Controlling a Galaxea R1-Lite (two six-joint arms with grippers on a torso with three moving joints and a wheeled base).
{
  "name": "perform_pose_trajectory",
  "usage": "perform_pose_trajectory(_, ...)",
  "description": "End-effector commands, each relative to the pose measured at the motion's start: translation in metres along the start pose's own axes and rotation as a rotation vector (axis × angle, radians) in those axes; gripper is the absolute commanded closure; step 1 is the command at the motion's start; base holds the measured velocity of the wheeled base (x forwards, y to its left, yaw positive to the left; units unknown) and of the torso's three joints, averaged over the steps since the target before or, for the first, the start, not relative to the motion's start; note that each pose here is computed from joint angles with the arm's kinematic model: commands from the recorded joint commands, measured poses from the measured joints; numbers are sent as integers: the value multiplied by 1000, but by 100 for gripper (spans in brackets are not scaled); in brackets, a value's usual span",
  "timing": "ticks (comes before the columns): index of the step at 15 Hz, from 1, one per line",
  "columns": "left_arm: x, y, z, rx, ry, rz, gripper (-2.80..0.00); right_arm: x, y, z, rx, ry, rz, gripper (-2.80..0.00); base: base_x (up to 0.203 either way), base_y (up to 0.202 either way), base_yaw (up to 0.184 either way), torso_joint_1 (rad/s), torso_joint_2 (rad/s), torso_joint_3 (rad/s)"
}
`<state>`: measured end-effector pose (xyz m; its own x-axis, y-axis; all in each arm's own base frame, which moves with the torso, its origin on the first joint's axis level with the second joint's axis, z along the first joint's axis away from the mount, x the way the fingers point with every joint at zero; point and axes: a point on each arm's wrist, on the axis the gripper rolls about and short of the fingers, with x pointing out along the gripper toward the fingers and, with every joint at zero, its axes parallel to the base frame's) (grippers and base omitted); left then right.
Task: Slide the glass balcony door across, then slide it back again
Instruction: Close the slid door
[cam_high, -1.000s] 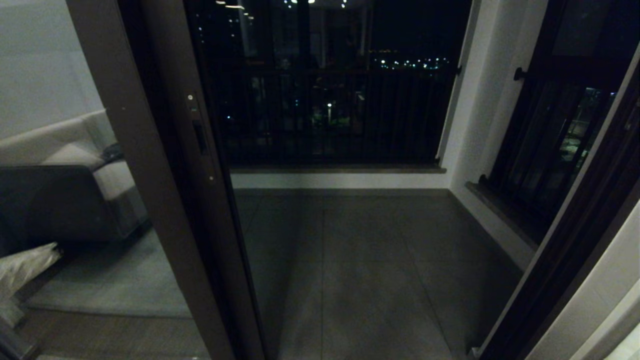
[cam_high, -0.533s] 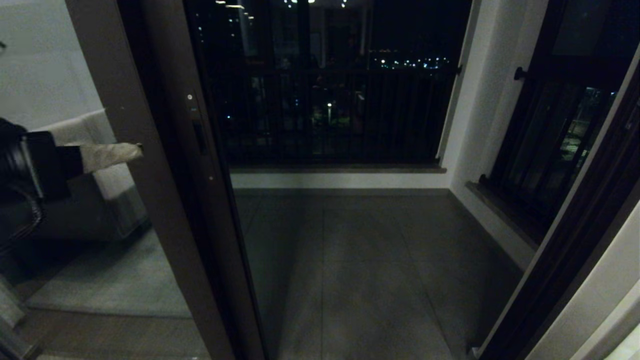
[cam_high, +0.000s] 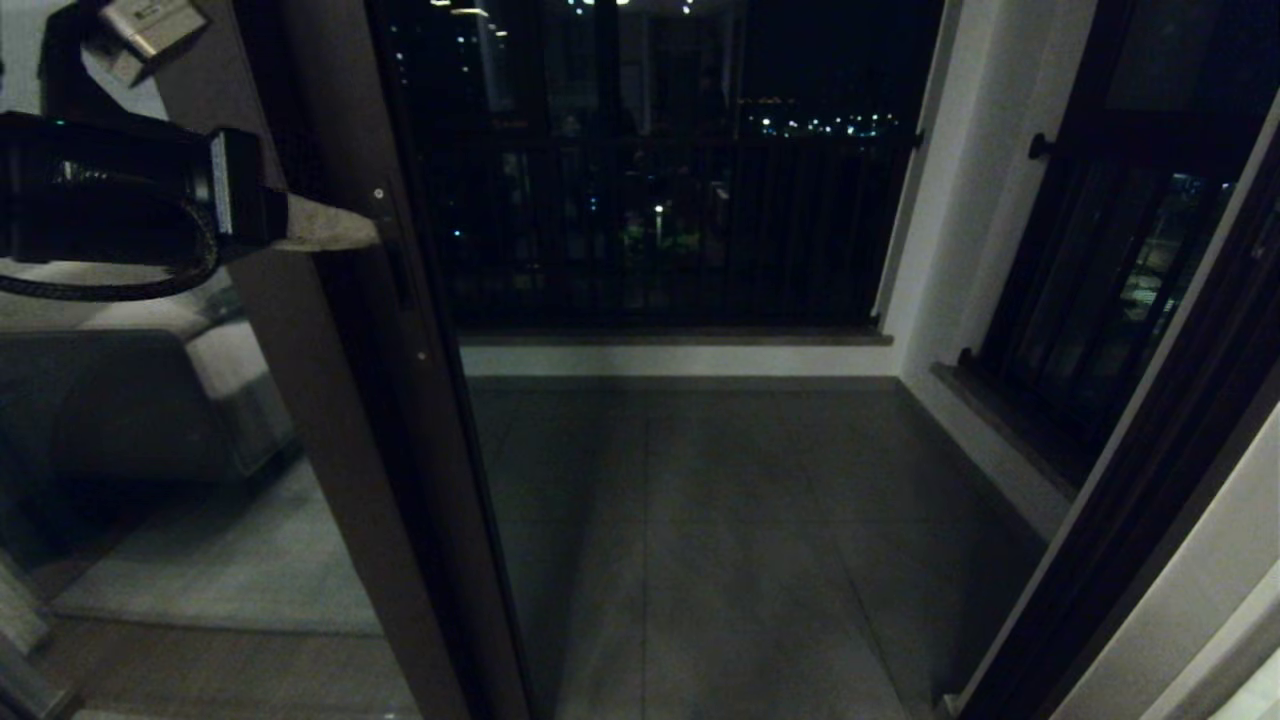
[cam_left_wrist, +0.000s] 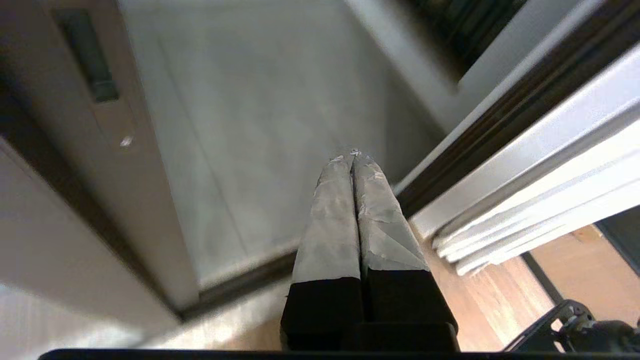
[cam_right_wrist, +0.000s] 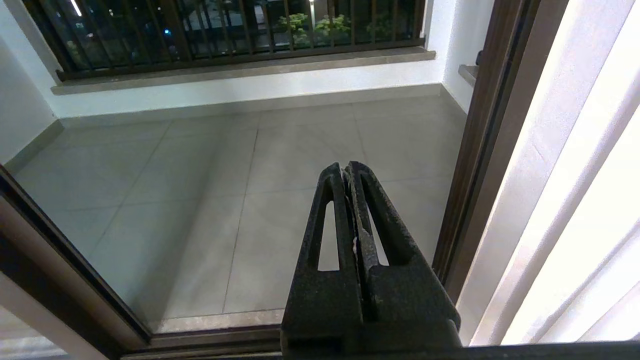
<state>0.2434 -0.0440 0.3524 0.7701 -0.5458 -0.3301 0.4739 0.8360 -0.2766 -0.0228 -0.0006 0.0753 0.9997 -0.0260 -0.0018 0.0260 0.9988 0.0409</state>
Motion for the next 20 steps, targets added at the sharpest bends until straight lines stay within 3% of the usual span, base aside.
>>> perform_pose_trajectory(1,40,20,-2,-49,105,73,0,0,0,0,0,-2,0,0,0,0,0,0,0,0)
perform_pose_trajectory(4,57,30,-6,-59,137,137,0,0,0,0,0,-1,-1,0,0,0,0,0,0,0)
perform_pose_trajectory(5,61,33,-8,-59,143,167,-280,0,0,0,0,-2,0,0,0,0,0,0,0,0)
perform_pose_trajectory(12,76,38,-1,-7,75,169,-280,0,0,0,0,-1,0,0,0,0,0,0,0,0)
perform_pose_trajectory(17,92,47,-8,42,117,174,-280,0,0,0,0,0,0,0,0,0,0,0,0,0)
perform_pose_trajectory(20,100,52,-7,52,91,177,-280,0,0,0,0,-2,0,0,0,0,0,0,0,0)
